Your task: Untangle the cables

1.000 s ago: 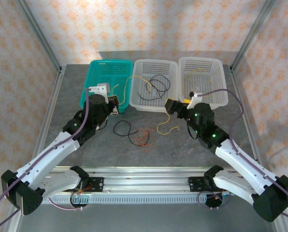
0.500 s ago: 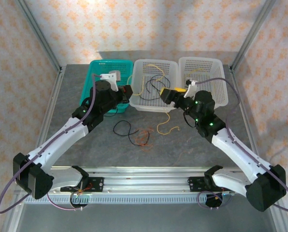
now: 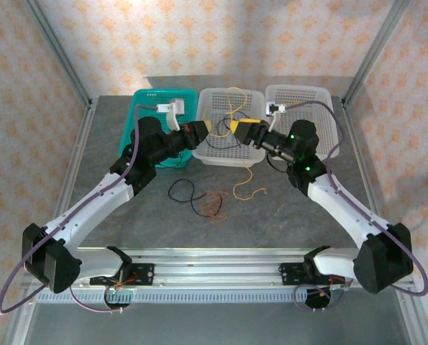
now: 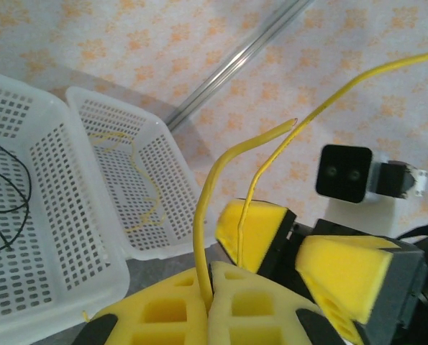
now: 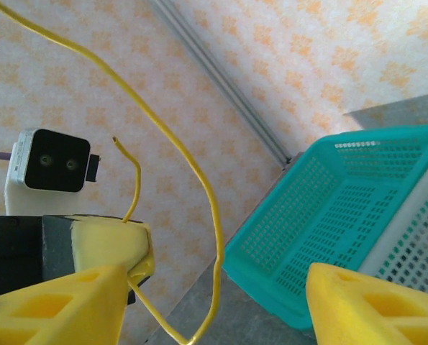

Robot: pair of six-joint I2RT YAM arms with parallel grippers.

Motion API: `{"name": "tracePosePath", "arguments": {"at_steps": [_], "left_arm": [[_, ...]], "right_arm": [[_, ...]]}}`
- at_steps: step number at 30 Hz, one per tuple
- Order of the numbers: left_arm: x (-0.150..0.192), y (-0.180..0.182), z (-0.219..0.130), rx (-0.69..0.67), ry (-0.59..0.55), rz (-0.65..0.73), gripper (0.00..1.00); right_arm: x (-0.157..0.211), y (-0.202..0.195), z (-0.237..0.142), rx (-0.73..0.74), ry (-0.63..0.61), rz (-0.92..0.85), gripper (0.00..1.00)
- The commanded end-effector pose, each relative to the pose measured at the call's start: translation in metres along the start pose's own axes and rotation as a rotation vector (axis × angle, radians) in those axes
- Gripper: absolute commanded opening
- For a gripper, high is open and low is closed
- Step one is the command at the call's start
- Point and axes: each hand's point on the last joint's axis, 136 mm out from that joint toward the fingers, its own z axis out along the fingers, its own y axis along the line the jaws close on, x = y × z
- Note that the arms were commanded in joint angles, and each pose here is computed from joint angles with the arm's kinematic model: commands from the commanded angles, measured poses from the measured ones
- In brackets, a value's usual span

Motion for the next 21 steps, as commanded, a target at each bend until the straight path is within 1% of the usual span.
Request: {"name": "tracePosePath", "arguments": {"at_steps": [1,7,13,15,19,20,21], "left_arm": [[-0.005,-0.009,-0.001,0.057,-0.012,-0.007,0.0],[-0.002,-0.009,0.0,0.074,-0.002,-0.016,0.0],[0.002,-0.008,0.003,0.073,0.01,-0.02,0.0],[0.003,-0.004,0.005,0.065,0.018,-0.024,0.0],[0.007,0.002,0.009,0.049,0.03,-0.021,0.0],[0.006,0.002,0.01,0.047,0.03,-0.02,0.06],[0.006,0.003,0.01,0.044,0.028,-0.017,0.15]], "right_arm": [[-0.015,0.028,0.001,-0.115,-0.011,-0.047,0.61],[-0.014,0.028,0.007,-0.135,0.001,-0.033,0.44],[-0.015,0.03,0.005,-0.14,-0.003,-0.042,0.23],[-0.014,0.028,0.005,-0.124,-0.004,-0.053,0.16],[-0.013,0.016,0.003,-0.047,-0.009,-0.067,0.03],[-0.014,0.014,0.001,-0.025,-0.012,-0.071,0.01],[-0.014,0.01,0.0,0.001,-0.013,-0.075,0.0]]}}
